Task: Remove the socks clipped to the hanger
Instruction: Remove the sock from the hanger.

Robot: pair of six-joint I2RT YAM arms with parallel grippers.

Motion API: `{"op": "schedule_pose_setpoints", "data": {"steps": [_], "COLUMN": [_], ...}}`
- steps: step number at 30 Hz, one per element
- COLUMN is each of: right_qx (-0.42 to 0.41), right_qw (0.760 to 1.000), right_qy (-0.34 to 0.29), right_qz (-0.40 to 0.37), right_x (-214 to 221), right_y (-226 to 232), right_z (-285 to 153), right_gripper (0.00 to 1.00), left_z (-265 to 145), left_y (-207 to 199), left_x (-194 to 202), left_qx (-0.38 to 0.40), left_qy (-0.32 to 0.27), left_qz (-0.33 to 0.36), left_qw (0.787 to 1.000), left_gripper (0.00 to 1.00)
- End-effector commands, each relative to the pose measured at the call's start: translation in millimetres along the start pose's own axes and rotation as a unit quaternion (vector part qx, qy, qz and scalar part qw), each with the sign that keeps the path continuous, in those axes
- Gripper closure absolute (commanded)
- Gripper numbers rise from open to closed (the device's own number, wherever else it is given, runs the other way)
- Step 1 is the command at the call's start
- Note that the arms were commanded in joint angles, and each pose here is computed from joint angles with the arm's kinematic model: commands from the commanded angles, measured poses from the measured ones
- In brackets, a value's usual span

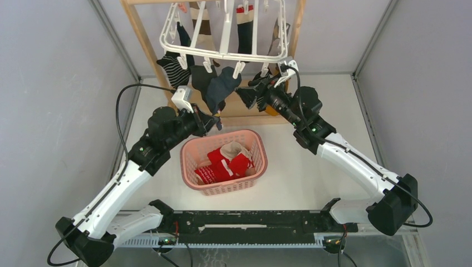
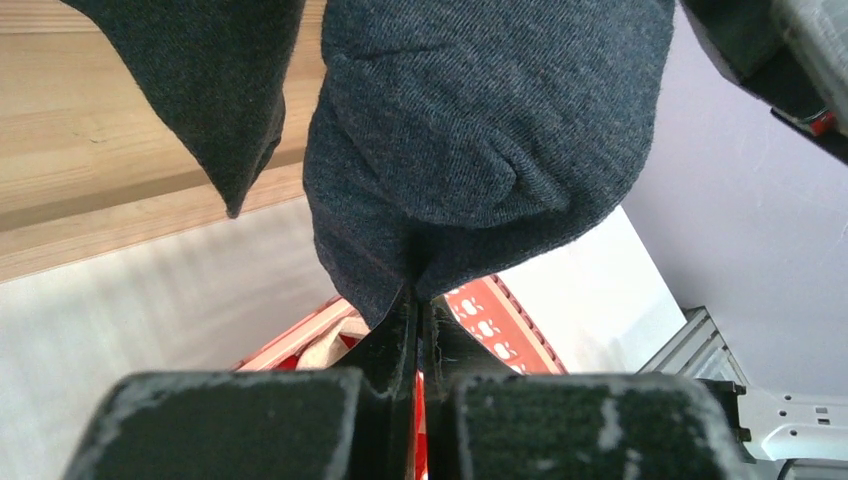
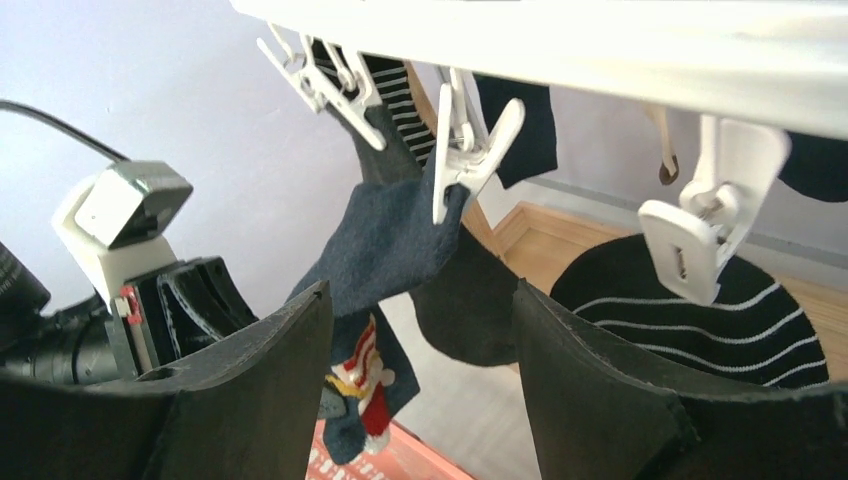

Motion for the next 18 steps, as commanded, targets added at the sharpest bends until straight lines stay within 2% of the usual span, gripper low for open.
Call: {"op": "schedule_pose_setpoints", "data": {"steps": [1, 6, 10, 18], "right_qx": [-0.022, -0.026, -0.008, -0.018], "right_qw": [0.996, 0.99, 0.984, 0.979], "right_qy": [-0.085, -0.119, -0.147, -0.153], "right_qz": [0.035, 0.073, 0.1, 0.135], "right_x": [-34.7, -44.6, -50.4, -54.7], "right_y": [20.3, 22.5, 20.6, 21.3], "right_z": [-0.5, 1.6, 1.8, 7.4], "right_gripper": [0.28, 0.28, 0.33, 0.43], "left_z": [-13.7, -13.9, -15.2, -15.0], "left_y": [-9.0, -9.0, -9.1, -10.2], "left_x": [-32.6, -32.6, -33.3, -33.2], "left_qx": [0.027, 0.032, 0.035, 0.043], "left_qy": [-0.049, -0.047, -0.048, -0.045], "left_qz": [0.001, 0.001, 0.001, -0.001], "left_qw": [0.998, 0.998, 0.998, 0.998], "left_gripper": [1.0, 1.0, 1.0, 1.0]}}
Point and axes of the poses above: each gripper's point midway between its finger pads, its own z axis out along the fingers, its own y axis along the line the jaws close on, x = y × z, the point moved 9 cm from there along -z, back along the fingers, and after that the axes turned 15 degrees about z, right-handed, at the moved point
